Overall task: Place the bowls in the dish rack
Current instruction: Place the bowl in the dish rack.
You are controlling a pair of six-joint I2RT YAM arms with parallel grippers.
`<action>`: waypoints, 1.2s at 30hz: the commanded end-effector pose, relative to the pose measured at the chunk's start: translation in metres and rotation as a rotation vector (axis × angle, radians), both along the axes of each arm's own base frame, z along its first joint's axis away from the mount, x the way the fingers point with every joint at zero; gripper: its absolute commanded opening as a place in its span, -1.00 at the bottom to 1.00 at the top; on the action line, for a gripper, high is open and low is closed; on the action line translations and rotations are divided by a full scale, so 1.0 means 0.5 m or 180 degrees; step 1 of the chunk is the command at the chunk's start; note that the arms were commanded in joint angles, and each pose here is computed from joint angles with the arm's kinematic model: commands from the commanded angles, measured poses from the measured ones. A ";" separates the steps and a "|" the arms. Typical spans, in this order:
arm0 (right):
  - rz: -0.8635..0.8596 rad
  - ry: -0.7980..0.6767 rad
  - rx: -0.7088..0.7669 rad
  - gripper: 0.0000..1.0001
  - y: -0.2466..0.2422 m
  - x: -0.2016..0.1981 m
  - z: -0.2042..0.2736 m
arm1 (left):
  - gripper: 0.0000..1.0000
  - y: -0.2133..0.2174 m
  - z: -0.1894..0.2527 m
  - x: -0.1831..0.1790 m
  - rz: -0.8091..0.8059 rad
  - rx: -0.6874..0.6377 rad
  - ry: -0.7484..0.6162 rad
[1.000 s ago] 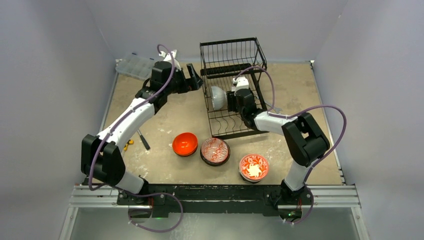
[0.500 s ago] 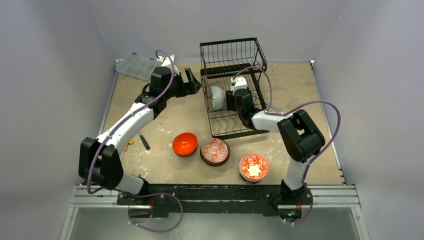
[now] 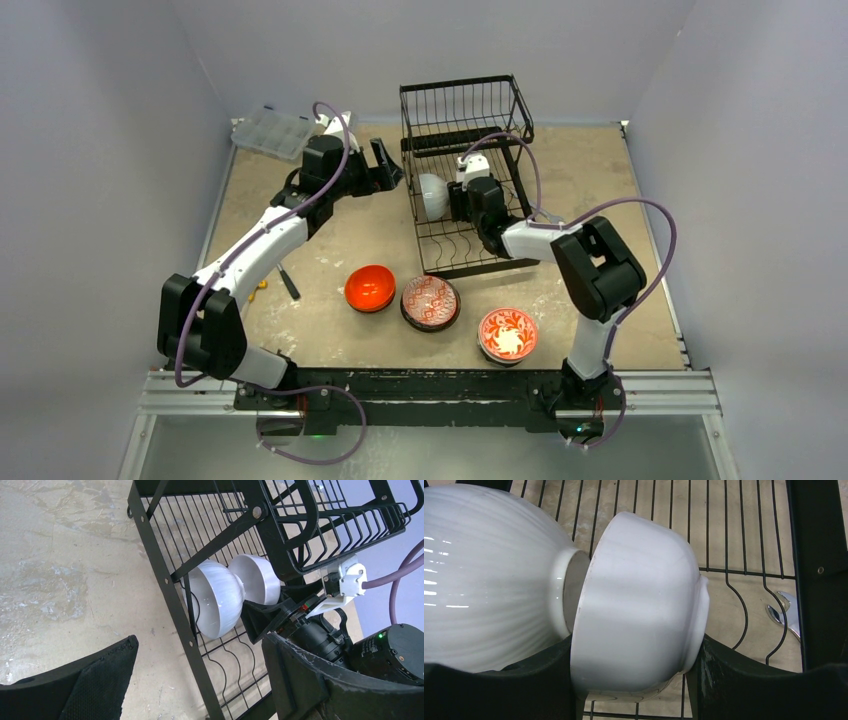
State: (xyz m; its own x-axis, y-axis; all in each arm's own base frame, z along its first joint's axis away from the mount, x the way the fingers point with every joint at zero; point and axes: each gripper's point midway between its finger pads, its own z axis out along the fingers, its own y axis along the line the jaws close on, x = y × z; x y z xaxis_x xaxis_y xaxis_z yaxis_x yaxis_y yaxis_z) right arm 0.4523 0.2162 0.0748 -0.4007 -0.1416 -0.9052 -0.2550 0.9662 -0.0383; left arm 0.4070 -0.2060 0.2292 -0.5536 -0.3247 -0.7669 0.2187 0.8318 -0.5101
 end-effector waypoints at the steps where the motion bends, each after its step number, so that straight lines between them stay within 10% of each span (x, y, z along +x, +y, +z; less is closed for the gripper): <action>1: 0.0080 -0.0013 -0.0035 -0.58 0.014 0.010 0.003 | 0.86 -0.001 0.008 0.007 -0.0056 0.0030 -0.0108; 5: -0.0013 -0.0015 -0.0065 0.18 0.003 0.010 0.011 | 0.86 -0.002 0.007 0.006 -0.0070 0.0036 -0.0103; 14: -0.0209 0.0008 -0.0038 0.77 -0.022 -0.005 0.034 | 0.86 -0.002 0.008 0.006 -0.0077 0.0037 -0.0105; 36: 0.0233 0.0444 0.0519 0.98 -0.003 -0.144 0.099 | 0.87 0.002 -0.023 0.025 -0.0105 0.0092 0.0027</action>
State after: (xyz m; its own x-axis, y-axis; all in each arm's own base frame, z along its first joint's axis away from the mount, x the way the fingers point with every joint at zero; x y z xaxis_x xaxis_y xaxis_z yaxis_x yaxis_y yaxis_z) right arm 0.3995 0.2066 0.1130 -0.4781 -0.0778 -0.8749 -0.2844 0.9561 0.0704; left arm 0.4122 -0.2044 0.2076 -0.5861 -0.2919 -0.7559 0.2097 0.8464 -0.4894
